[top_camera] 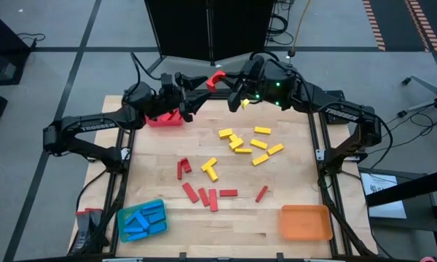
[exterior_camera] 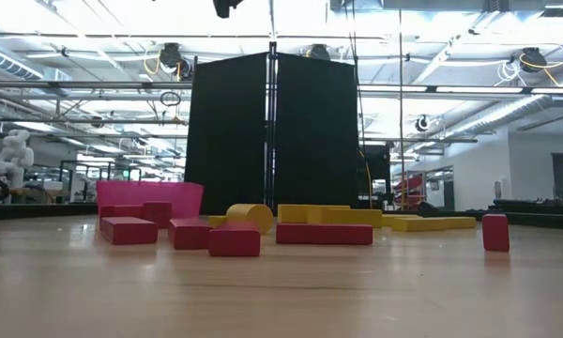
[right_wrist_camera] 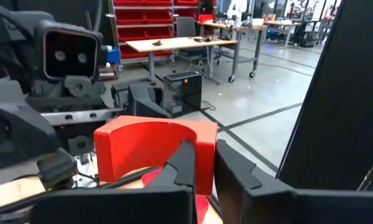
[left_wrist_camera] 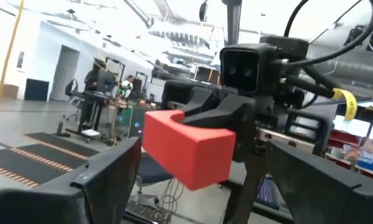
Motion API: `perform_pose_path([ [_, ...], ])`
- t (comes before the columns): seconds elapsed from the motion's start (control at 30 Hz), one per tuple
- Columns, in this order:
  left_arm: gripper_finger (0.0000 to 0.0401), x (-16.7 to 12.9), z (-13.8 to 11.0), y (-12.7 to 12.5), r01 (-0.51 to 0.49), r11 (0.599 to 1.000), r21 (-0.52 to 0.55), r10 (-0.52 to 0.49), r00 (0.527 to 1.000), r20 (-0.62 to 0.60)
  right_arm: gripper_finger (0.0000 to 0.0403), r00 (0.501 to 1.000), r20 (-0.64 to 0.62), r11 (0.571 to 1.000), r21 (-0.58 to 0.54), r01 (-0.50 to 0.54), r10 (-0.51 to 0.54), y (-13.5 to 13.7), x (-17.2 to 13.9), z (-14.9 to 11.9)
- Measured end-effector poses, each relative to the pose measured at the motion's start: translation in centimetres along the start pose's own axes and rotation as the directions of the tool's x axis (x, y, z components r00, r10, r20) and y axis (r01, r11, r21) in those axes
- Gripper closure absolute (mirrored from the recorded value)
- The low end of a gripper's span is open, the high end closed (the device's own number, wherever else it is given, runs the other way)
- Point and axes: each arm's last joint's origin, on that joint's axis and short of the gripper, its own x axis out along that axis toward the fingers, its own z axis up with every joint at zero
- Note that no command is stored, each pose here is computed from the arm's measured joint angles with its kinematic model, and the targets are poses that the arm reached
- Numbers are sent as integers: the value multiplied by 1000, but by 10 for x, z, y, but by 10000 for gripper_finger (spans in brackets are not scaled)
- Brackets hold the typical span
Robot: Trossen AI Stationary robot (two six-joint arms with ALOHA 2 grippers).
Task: Sort blocks
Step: Put the red block into the red bin
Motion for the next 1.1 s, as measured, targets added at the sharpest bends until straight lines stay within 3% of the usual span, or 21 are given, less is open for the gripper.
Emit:
perform_pose_path([
  [0.7,52,2,-5,1,-21,999,-30,20,1000,-21,382,1000,-20,1000,-9,-8,7,6,15,-10],
  [1.1,52,2,-9,7,-198,980,-26,198,980,-16,382,998,-6,991,-119,55,-56,7,22,-13],
])
